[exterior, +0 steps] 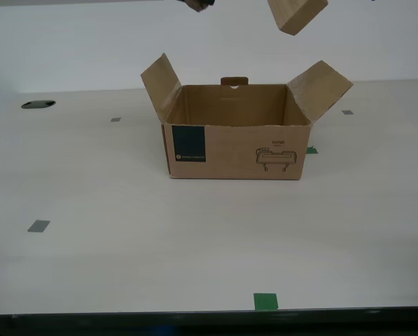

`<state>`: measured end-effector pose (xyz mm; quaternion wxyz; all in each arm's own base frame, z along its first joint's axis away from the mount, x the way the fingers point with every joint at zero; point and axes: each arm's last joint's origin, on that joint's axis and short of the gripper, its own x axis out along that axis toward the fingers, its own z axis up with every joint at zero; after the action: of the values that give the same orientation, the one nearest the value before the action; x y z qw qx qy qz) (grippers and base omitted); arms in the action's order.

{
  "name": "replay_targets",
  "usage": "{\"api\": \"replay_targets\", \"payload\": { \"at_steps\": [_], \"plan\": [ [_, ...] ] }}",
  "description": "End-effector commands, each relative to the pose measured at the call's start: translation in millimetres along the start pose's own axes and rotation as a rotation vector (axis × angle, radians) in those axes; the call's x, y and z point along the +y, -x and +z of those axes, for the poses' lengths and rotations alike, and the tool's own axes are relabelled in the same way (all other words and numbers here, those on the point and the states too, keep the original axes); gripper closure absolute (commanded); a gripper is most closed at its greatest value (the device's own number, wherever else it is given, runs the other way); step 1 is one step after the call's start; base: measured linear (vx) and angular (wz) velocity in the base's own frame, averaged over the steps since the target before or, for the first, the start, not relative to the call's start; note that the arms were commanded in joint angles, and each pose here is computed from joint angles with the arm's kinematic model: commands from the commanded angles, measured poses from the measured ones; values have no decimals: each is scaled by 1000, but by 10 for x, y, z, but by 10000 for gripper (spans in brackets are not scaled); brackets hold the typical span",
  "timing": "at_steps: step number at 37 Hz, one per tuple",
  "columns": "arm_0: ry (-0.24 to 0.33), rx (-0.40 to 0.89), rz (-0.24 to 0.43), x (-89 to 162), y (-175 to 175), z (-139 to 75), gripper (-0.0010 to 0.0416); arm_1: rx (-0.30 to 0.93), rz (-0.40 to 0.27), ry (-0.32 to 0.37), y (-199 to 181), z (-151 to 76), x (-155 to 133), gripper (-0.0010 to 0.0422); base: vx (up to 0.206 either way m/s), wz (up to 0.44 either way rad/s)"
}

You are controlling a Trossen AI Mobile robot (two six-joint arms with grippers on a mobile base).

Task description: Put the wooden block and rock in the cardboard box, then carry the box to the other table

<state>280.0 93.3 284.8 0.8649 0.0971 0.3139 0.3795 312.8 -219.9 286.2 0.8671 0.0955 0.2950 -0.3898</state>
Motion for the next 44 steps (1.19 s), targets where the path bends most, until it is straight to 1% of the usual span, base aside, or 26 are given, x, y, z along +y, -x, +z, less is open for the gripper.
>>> {"api": "replay_targets", "payload": {
  "at_steps": [1,9,11,15,19,23,26,33,39,42,44],
  "plan": [
    [2,-14,-12,5,-52,-58,407,29,-14,4,-139,-60,-10,413,0,0],
    [-33,19,-36,-52,-103,-219,407,86,-32,-8,-338,-183,-38,412,0,0],
    [-36,19,-39,-62,-115,-252,407,89,-36,-35,-354,-191,-47,412,0,0],
    [-32,-3,-76,-104,-151,-335,407,79,-43,-99,-386,-238,-75,412,0,0],
    [-24,-25,-105,-140,-183,-419,407,79,-46,-92,-413,-294,-90,412,0,0],
    [-24,-45,-108,-161,-207,-489,407,84,-49,-89,-497,-381,-94,412,0,0],
    [-14,-62,-109,-174,-219,-528,407,97,-63,-112,-568,-445,-148,413,0,0],
    [3,-98,-104,-218,-275,-626,407,140,-87,-121,-779,-599,-219,412,0,0],
    [17,-110,-93,-289,-419,-755,407,156,-96,-136,-866,-663,-250,412,0,0],
    [26,-126,-86,-314,-481,-791,407,157,-96,-137,-880,-672,-246,412,0,0],
    [33,-138,-81,-335,-525,-799,407,158,-97,-150,-879,-677,-246,412,0,0]
  ]
}}
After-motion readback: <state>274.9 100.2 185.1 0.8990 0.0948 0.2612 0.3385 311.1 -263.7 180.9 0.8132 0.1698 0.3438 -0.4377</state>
